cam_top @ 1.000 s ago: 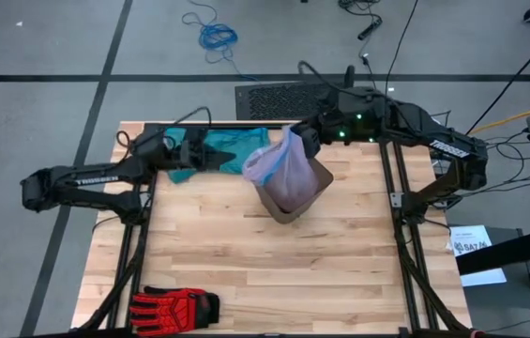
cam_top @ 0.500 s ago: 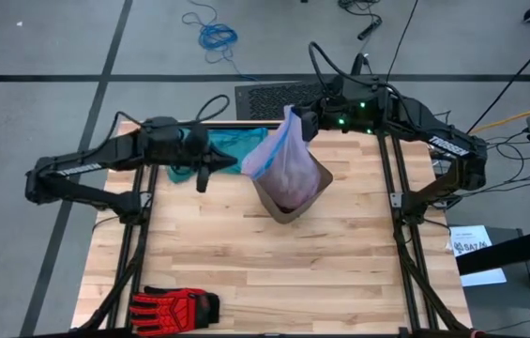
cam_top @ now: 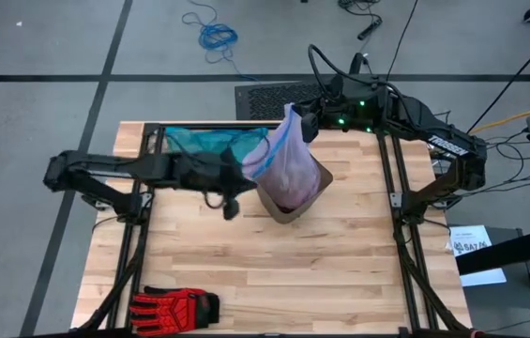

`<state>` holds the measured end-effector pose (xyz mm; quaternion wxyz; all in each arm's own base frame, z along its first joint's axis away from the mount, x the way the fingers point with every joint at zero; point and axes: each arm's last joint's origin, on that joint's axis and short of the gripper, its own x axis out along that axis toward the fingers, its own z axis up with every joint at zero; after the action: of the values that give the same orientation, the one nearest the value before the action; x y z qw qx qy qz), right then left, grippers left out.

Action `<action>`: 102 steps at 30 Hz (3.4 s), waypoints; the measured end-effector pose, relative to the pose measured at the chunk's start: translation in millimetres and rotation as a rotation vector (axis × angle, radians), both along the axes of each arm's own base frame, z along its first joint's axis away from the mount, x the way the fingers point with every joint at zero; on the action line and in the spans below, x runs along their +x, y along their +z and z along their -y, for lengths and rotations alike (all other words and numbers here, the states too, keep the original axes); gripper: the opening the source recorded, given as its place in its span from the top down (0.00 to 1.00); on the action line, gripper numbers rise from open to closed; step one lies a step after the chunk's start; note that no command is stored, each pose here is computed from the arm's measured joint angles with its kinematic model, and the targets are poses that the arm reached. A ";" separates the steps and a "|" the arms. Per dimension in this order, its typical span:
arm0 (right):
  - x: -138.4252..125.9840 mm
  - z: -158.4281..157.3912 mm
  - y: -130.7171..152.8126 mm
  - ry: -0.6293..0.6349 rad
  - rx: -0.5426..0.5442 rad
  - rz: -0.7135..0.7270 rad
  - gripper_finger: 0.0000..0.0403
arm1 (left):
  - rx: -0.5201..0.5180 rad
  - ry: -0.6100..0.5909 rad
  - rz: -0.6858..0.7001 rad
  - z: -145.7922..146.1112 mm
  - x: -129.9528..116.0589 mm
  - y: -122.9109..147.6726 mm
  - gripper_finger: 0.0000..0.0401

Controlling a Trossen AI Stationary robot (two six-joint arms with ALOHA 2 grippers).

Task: Place trash/remove bag and relplace
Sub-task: Remove the pink trash bag from the trash bin

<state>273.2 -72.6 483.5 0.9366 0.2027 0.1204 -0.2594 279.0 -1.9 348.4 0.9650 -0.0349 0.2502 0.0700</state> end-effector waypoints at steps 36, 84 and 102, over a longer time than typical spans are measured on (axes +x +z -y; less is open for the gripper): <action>-0.6 -5.1 -4.7 0.197 -0.045 -0.084 1.00 | -0.015 0.286 -0.086 6.3 35.5 -26.1 0.47; 9.5 148.4 -118.2 0.175 0.762 -0.274 0.52 | 0.095 -0.061 -0.065 4.8 -65.4 125.0 1.00; -33.1 189.0 -171.0 0.218 1.122 -0.279 0.54 | 0.095 -0.060 -0.067 4.2 -77.7 128.1 1.00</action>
<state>240.1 -261.6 312.5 0.6827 0.6178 0.3813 -0.0824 201.3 -6.0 476.5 0.9583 0.0207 0.2798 0.0539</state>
